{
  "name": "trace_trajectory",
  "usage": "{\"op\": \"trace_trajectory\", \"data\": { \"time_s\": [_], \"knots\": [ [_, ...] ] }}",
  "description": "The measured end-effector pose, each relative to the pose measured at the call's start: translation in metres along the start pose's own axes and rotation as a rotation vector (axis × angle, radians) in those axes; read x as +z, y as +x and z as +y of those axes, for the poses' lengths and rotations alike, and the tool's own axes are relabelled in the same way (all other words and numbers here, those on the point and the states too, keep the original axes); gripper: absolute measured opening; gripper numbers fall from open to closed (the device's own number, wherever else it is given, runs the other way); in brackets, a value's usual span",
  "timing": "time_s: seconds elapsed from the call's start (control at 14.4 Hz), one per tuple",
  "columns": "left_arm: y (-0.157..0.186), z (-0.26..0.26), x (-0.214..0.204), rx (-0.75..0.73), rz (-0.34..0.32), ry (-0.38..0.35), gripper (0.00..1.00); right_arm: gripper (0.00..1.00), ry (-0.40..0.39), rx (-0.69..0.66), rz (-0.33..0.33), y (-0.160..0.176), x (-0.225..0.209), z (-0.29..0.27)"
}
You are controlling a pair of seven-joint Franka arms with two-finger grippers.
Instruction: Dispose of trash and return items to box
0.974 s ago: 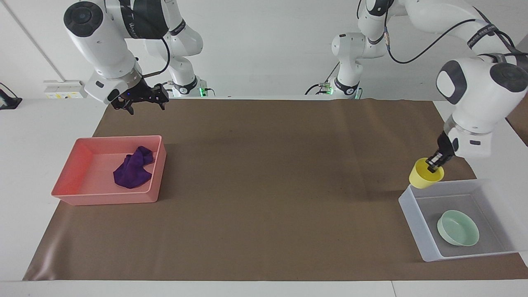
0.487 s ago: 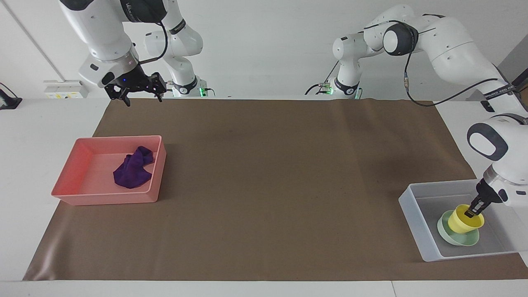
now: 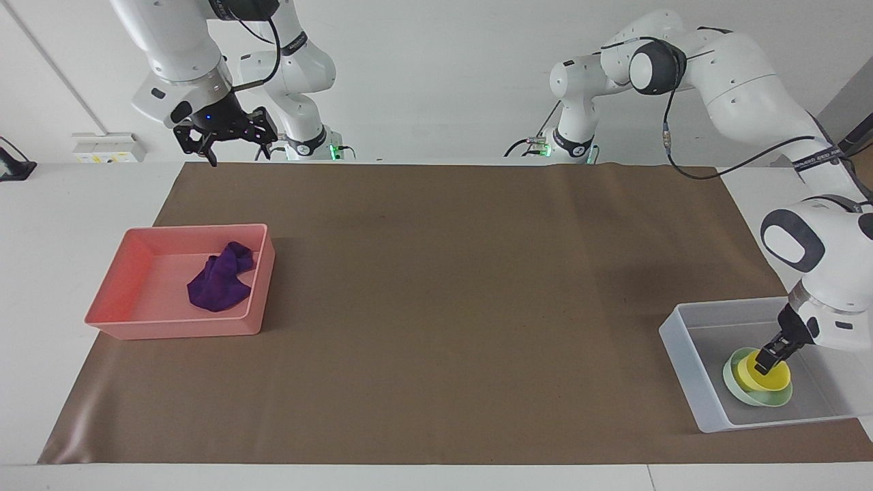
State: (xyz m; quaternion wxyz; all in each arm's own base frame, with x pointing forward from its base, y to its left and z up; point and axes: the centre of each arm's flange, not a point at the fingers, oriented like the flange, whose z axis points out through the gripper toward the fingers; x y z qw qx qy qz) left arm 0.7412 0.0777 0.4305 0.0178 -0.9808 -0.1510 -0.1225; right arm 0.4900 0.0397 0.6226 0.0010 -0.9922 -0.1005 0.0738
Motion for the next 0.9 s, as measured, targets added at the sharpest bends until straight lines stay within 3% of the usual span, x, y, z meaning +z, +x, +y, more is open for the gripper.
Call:
{"op": "trace_trajectory", "data": {
  "time_s": [0.14,0.28,0.63,0.9],
  "knots": [
    [-0.022,0.008,-0.069,0.087,-0.088,0.009,0.99,1.00,0.021,-0.005,0.003,0.000,0.000,-0.003],
    [-0.071,0.014,-0.129,0.147,-0.204,0.017,1.00,1.00,0.023,-0.005,0.003,0.000,0.000,-0.004],
    [-0.179,0.020,-0.230,0.232,-0.246,-0.003,1.00,1.00,0.025,0.001,0.002,0.000,0.000,0.000],
    [-0.189,0.030,-0.261,0.272,-0.204,-0.021,1.00,1.00,0.025,0.002,0.002,0.000,0.000,0.000]
  ]
}}
